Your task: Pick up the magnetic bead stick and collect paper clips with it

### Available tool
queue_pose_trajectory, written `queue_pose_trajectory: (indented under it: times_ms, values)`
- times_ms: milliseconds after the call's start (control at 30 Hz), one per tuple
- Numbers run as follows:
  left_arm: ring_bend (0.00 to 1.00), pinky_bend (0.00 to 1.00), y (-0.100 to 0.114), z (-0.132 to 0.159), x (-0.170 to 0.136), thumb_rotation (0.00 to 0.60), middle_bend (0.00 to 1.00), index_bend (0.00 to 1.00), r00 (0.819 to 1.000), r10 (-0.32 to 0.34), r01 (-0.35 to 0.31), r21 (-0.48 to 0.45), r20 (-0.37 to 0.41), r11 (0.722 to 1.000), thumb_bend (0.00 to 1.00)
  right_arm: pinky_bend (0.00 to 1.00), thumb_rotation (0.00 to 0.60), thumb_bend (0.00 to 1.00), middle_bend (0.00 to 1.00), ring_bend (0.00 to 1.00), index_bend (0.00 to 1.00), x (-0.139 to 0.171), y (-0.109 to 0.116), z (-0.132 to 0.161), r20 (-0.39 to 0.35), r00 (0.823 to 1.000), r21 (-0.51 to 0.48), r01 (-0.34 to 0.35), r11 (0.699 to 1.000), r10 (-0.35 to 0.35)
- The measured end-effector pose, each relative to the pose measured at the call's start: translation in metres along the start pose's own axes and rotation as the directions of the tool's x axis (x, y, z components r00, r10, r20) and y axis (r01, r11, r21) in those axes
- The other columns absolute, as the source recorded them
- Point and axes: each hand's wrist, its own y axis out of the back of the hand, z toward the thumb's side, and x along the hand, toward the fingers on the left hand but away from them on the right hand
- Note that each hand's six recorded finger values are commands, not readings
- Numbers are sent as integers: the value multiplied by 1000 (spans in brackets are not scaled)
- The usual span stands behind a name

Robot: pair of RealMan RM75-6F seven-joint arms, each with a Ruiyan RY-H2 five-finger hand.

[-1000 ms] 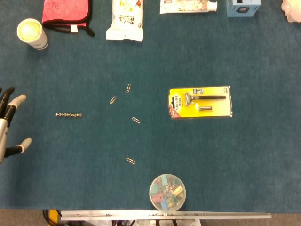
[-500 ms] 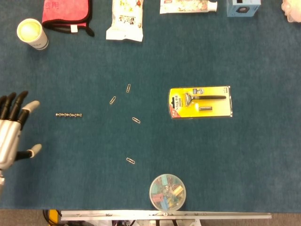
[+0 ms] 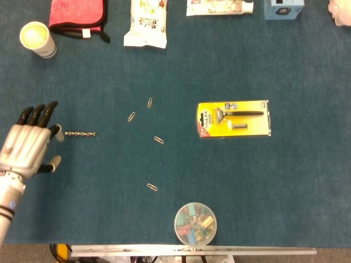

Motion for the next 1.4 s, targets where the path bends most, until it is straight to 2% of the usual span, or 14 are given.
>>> queue_pose_trajectory:
  times_ms: [167,300,667,933,1400]
  values:
    - [0,58,11,-2,21,600,0,171,1000,-17,18,62,-16,998,275,317,600,11,185,121,190,-2,-3,0,2,1000,6,-10,1000,10]
    - [0,57,16,-1,32,600,0,134,999,-18,21,93,-26,995,275,317,600,12,185,121,190,-3,-4,0,5,1000,8,-15,1000,15]
    - [0,57,12,0,53,600,0,300,996,-56,62,75,-71,995,275,317,600,12,185,121,190,-6,-6,-2,17,1000,10,-22,1000,22]
    - [0,56,-2,1,67,600,0,320,990,-107,108,-4,-95,994,274,317,600,12,185,121,190,-7,-5,-4,20,1000,7,-21,1000,21]
    - [0,56,-25,2,83,600,0,359,984,-140,136,-50,-110,990,274,317,600,11,185,121,190,-5,-3,-4,18,1000,1,-13,1000,13]
